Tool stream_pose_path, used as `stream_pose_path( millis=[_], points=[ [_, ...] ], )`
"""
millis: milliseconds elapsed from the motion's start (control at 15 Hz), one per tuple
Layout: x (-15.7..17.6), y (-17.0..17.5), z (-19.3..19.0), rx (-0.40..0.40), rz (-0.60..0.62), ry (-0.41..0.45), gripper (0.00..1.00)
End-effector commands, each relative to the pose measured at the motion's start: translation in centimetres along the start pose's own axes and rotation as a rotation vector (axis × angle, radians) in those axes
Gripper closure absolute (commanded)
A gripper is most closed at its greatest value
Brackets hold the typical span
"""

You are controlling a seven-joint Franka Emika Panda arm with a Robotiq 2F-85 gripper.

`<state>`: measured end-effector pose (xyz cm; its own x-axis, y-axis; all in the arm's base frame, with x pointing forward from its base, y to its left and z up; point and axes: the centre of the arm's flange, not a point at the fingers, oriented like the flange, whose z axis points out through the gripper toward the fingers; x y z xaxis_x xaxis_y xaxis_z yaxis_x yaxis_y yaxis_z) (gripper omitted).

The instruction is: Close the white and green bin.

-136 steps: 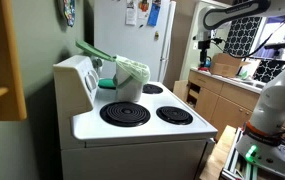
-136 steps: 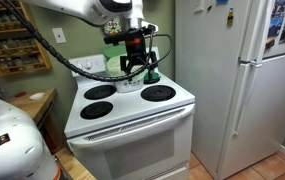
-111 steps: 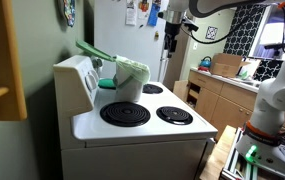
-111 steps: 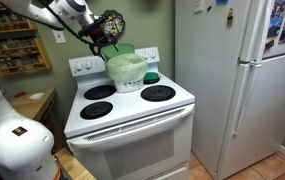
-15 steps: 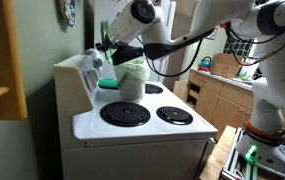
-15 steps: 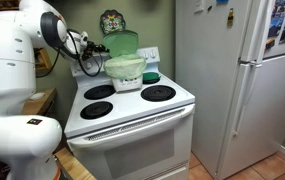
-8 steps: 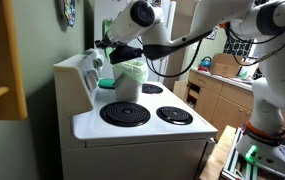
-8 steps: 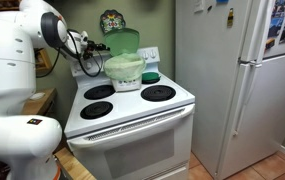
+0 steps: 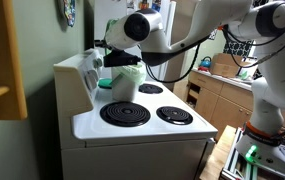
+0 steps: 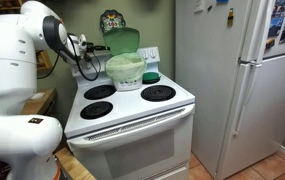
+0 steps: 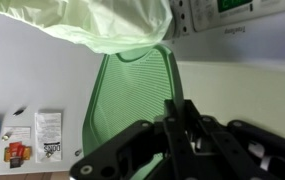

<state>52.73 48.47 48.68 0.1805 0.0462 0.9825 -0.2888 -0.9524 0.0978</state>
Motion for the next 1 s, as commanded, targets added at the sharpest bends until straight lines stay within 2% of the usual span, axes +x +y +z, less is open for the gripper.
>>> stream_pose_path(
  millis=[0, 333, 667, 800, 933],
  points=[
    [-1.69, -0.44, -0.47, -0.053, 0.122, 0.026, 0.97],
    [-2.27, -0.38, -0.41, -0.085, 0.255, 0.047, 0.96],
    [-2.55, -0.29, -0.30, -0.063, 0.363, 0.028, 0.94],
    [-2.43, -0.15, -0.43, -0.064, 0.372, 0.031, 0.60],
    [-2.16, -0.06, -0.94, -0.053, 0.381, 0.022, 0.48]
  ],
)
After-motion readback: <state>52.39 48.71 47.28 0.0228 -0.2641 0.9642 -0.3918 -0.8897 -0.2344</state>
